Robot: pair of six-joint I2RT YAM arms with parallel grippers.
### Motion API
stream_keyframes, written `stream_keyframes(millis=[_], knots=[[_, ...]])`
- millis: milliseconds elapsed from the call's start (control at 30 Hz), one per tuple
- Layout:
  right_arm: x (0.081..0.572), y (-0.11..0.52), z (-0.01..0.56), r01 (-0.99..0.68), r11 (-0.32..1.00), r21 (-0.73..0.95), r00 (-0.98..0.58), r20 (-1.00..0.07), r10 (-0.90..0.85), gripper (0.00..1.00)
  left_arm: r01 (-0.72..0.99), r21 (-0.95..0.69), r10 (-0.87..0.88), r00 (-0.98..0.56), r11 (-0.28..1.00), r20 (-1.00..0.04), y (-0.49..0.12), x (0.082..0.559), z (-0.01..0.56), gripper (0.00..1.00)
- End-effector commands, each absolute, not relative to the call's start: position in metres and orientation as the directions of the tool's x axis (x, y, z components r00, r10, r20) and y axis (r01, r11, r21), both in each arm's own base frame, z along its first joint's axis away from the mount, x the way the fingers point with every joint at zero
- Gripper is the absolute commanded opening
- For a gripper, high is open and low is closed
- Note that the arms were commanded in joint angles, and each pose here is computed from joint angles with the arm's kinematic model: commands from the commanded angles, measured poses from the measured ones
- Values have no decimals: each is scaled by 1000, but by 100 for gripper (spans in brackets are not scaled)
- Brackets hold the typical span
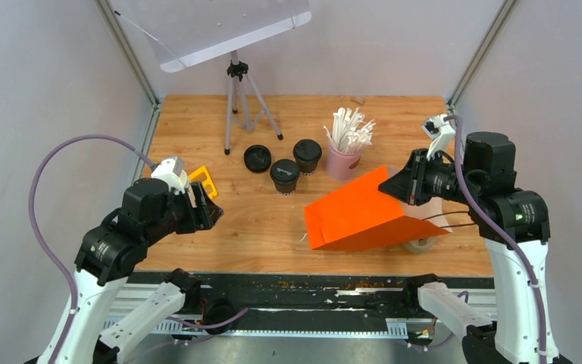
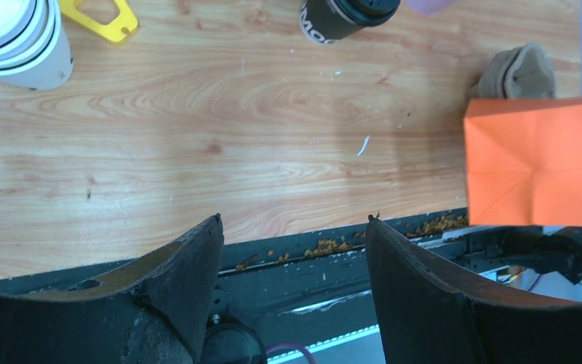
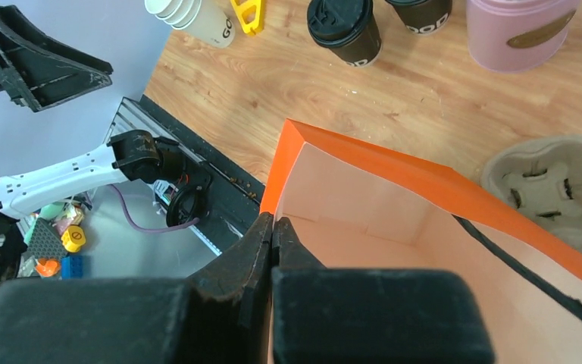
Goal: Pack the takeout coffee
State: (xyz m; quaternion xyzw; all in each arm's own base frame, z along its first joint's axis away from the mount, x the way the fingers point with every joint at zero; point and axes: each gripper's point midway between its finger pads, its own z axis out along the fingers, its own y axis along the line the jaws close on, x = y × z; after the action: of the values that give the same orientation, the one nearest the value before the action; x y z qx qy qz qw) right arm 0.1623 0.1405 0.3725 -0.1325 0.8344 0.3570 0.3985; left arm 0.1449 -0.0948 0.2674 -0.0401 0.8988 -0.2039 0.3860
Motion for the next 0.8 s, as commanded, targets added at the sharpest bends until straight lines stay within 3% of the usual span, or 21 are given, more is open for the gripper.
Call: stream_keyframes(millis=[0,567,767], knots=[[169,144,375,-486,722,493,-640,-763,90,0,99,-442,-290,-624,891,-725,-98,157,292,76],[185,288,328,-551,768,328,-643,-753,-140,0,17,-368,-297,-556,930,-776,-71,160,301,76],[197,327,335,-529,775,345,-642,-760,-100,0,2,-375,-313,-546,927,-777,-68,160,302,76]])
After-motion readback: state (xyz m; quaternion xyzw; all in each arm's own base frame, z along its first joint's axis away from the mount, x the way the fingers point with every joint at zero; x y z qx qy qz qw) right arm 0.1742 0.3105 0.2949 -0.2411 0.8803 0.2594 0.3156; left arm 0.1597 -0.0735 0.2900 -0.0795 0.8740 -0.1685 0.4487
